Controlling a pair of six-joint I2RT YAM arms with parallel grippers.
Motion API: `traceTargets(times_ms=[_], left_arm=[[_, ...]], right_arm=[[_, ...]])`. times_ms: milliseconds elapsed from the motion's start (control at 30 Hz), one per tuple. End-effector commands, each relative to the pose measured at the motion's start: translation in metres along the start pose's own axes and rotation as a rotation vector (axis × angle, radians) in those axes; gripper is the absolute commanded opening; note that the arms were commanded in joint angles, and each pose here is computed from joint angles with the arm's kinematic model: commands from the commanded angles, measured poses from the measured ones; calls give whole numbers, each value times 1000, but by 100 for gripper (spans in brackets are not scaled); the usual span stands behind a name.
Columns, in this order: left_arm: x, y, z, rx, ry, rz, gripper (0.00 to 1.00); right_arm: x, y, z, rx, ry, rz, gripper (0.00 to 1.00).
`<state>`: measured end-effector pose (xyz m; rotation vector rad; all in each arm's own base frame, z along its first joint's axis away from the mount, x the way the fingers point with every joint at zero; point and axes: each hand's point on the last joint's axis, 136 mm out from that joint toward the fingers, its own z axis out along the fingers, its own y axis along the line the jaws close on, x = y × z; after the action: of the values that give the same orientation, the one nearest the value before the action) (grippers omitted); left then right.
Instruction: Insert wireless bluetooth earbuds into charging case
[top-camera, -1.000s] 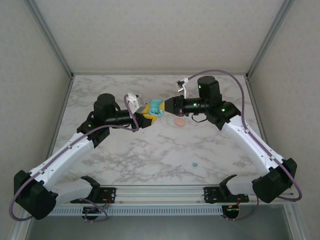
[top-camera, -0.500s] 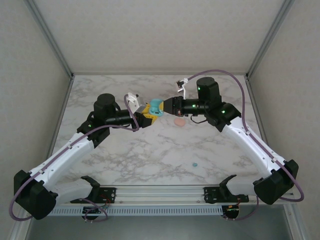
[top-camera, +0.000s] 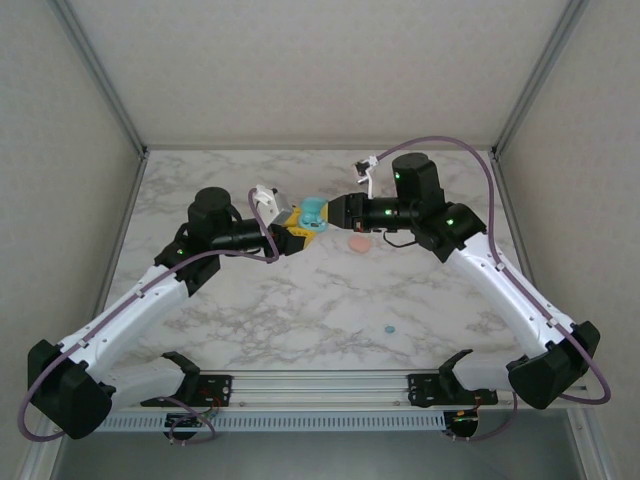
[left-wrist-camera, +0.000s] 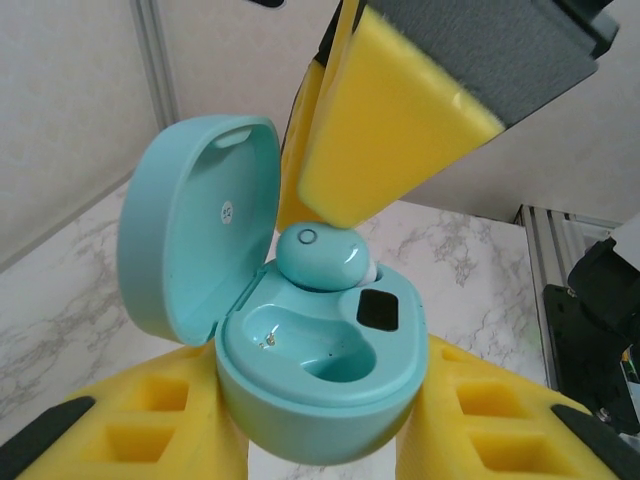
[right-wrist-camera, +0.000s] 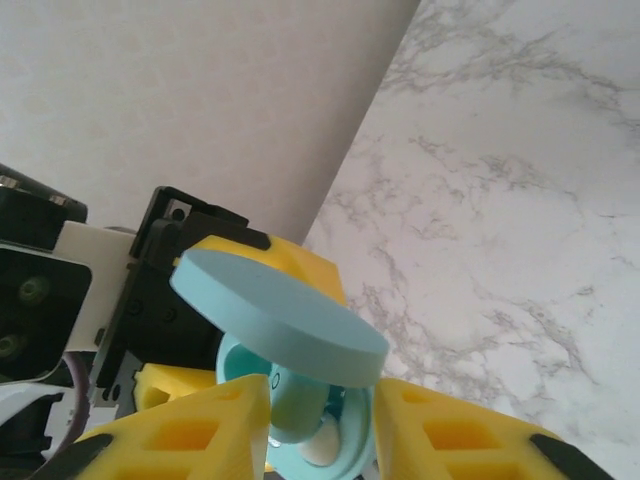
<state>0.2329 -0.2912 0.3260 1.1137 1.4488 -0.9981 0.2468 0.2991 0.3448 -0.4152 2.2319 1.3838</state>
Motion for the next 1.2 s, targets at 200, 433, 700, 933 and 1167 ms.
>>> traceTargets(times_ms=[200,433,700,933,1167], left_arm=[[-27,-5,-2,7,-67,54,21],[-22,4,-2,-47,-51,50,21],[-17,7,-8,-94,-56,48,21],[-21,5,-18,-128,-71,63,21],[-25,4,-19,-131,-71,70,21]], right_arm=[[1,4,-10,43,6,-23,37],[-6,24,-39,40,-86,-83,43],[55,-118,-127,741,-182,266,45],[184,-211,-106,898,71,599,46],[244,-243,-68,806,136,840,50]])
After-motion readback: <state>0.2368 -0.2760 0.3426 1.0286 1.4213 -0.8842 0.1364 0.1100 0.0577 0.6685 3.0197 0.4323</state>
